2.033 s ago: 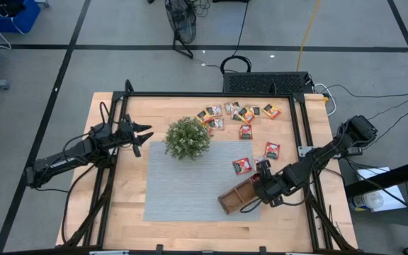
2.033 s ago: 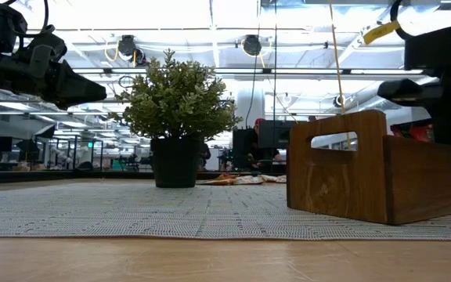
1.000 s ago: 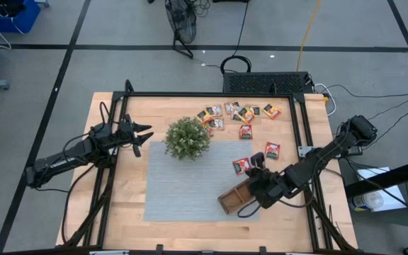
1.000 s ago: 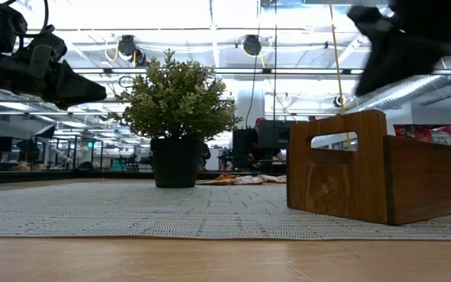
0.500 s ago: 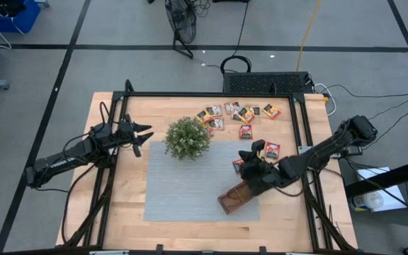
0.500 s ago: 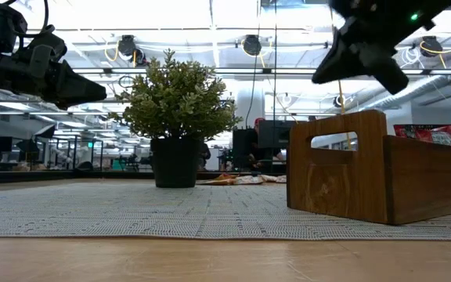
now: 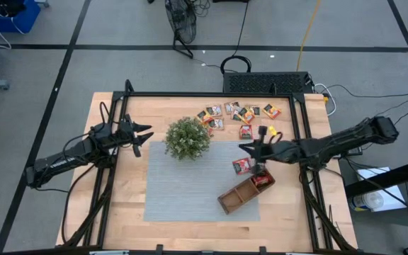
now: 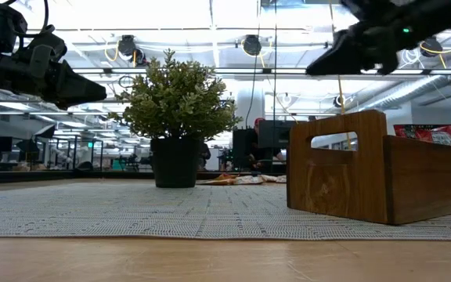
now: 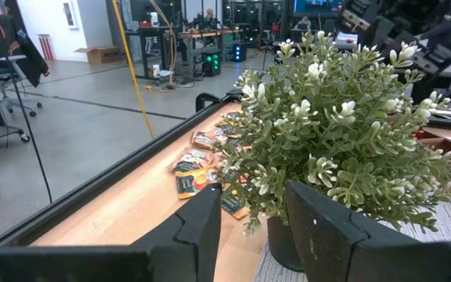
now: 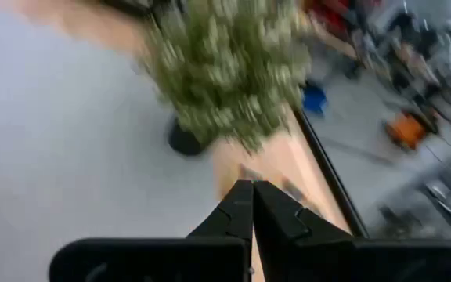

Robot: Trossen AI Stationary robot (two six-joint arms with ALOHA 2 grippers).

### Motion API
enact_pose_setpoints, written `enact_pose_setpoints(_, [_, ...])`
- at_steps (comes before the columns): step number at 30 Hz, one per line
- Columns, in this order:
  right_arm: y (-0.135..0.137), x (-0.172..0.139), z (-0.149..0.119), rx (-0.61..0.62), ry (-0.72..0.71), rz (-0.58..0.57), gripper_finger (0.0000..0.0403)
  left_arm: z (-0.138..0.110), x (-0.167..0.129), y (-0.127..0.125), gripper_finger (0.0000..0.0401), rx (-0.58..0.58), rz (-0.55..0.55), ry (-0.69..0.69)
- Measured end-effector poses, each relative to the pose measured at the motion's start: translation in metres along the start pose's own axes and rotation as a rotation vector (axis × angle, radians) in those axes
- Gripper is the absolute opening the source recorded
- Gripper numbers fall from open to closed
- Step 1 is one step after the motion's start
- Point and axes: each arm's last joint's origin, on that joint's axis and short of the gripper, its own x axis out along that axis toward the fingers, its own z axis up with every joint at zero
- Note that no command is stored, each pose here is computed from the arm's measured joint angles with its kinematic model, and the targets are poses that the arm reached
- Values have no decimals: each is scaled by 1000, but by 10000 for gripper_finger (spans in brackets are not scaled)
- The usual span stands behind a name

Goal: Pick & Place Tea
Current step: Put the strawberry tea sachet into the brown organizer

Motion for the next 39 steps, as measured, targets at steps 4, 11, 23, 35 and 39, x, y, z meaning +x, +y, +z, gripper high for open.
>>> enact_pose_setpoints(4, [-1,-15,-19,55,-182,47,0,0,0,0,147,0,0,0])
enact_pose_setpoints(11, [1,-32,-47,84,-313,37,0,0,0,0,147,0,0,0])
enact_pose_setpoints(23, [6,-37,-70,72,-300,60,0,0,0,0,147,0,0,0])
enact_pose_setpoints(35, [8,-37,-77,21,-283,59,0,0,0,0,148,0,0,-1])
enact_pose_setpoints(39, [8,-37,-77,20,-283,60,0,0,0,0,147,0,0,0])
